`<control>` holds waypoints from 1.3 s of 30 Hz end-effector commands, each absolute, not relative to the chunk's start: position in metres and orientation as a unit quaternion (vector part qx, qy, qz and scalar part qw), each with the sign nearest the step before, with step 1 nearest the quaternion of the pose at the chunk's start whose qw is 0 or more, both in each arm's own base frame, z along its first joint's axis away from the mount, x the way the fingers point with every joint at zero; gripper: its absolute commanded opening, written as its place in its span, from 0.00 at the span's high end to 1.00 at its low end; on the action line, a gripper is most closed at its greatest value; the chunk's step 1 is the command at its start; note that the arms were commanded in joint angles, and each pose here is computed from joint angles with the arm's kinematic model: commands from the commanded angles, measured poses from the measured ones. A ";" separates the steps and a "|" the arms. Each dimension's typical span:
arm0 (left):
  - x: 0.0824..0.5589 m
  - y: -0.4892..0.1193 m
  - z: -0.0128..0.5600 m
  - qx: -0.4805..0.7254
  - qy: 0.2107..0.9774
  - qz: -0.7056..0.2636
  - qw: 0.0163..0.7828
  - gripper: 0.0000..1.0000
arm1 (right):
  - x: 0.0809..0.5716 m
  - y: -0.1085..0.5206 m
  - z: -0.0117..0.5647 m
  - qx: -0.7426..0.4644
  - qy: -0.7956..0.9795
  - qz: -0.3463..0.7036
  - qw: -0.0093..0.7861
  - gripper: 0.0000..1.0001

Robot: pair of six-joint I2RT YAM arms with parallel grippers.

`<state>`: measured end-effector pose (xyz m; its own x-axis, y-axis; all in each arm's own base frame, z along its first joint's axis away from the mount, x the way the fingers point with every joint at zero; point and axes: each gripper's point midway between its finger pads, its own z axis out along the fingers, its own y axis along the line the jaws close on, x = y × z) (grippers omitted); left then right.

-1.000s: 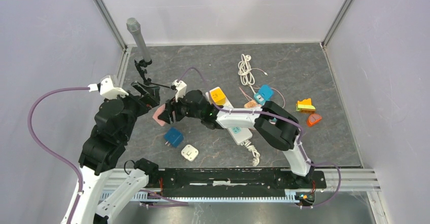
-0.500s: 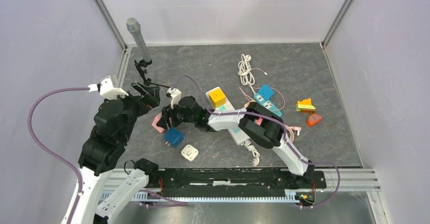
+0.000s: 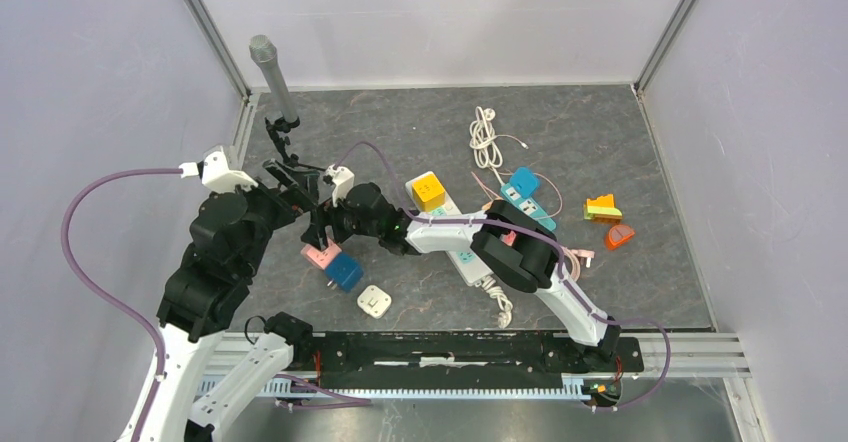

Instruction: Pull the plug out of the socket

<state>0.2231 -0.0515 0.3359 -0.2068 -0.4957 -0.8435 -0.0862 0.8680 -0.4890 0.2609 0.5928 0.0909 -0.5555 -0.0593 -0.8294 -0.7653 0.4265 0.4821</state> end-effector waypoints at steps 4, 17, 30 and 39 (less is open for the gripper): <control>0.224 -0.051 0.347 -0.184 0.751 -0.171 0.611 0.00 | 0.276 0.594 0.124 -0.272 0.738 0.462 0.409 0.13; 0.222 -0.056 0.355 -0.172 0.746 -0.186 0.616 0.00 | 0.305 0.525 0.201 -0.259 0.733 0.405 0.481 0.09; 0.232 -0.076 0.318 -0.163 0.775 -0.207 0.574 0.00 | 0.360 0.356 0.167 -0.195 0.834 0.146 0.495 0.02; 0.239 -0.087 0.251 -0.166 0.823 -0.191 0.508 0.00 | 0.356 0.348 0.112 -0.224 0.877 0.102 0.412 0.02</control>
